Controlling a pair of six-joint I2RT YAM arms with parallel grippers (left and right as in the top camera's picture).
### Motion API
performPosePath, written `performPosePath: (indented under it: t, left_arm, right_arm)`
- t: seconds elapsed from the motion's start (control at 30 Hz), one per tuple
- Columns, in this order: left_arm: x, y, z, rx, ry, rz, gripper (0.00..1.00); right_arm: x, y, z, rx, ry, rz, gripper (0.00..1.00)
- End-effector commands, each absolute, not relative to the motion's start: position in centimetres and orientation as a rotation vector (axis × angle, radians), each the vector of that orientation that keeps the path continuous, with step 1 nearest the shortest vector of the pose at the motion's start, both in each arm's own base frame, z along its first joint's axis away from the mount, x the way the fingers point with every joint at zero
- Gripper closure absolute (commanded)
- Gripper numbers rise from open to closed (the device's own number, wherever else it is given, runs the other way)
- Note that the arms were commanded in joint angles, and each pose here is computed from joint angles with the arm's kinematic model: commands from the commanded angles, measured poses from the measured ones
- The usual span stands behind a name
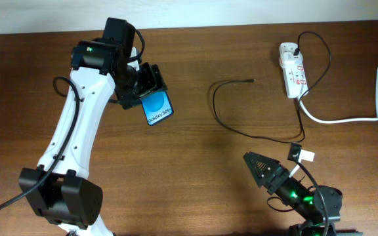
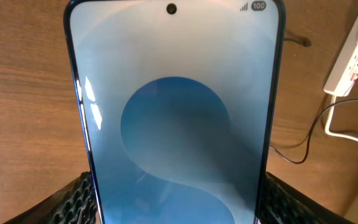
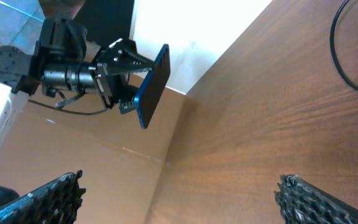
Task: Plug charger to phone and switch on socket
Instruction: 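Move the right gripper toward the phone's bottom end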
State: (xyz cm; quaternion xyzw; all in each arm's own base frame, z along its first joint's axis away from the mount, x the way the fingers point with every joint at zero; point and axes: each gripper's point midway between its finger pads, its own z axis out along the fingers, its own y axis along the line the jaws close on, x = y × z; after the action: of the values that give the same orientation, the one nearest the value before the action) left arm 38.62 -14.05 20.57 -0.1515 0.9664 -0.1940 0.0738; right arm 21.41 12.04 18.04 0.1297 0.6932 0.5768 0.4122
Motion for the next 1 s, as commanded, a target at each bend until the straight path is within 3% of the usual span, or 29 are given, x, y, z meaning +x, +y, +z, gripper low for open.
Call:
performPosePath:
  t: [0.0,0.27,0.5,0.7,0.8,0.97]
  left_arm:
    - [38.8,-14.7,21.3,-0.456,2.881,-0.652,0.59]
    - [38.8,-14.7,21.3,-0.456,2.881,-0.651,0.59]
    - [39.5,-14.8,21.5,-0.444,2.852,-0.661,0.59]
    - [40.2,-15.0,21.7,-0.446,2.821,-0.675,0.59]
    - [40.4,-15.0,21.8,-0.497,2.809,-0.686,0.6]
    - [40.5,-15.1,21.9,-0.565,2.8,-0.699,0.61]
  right_arm:
    - [22.5,12.0,17.3,0.381,1.758,1.429,0.02]
    - [26.1,17.7,17.9,0.235,1.969,1.344,0.0]
    - [29.8,26.3,20.1,0.095,1.826,1.401,0.0]
    - [32.1,29.3,21.7,0.162,1.688,1.367,0.08]
    - [32.9,28.8,22.4,0.245,1.643,1.309,0.2]
    - [33.8,28.4,23.6,0.287,1.602,1.285,0.2]
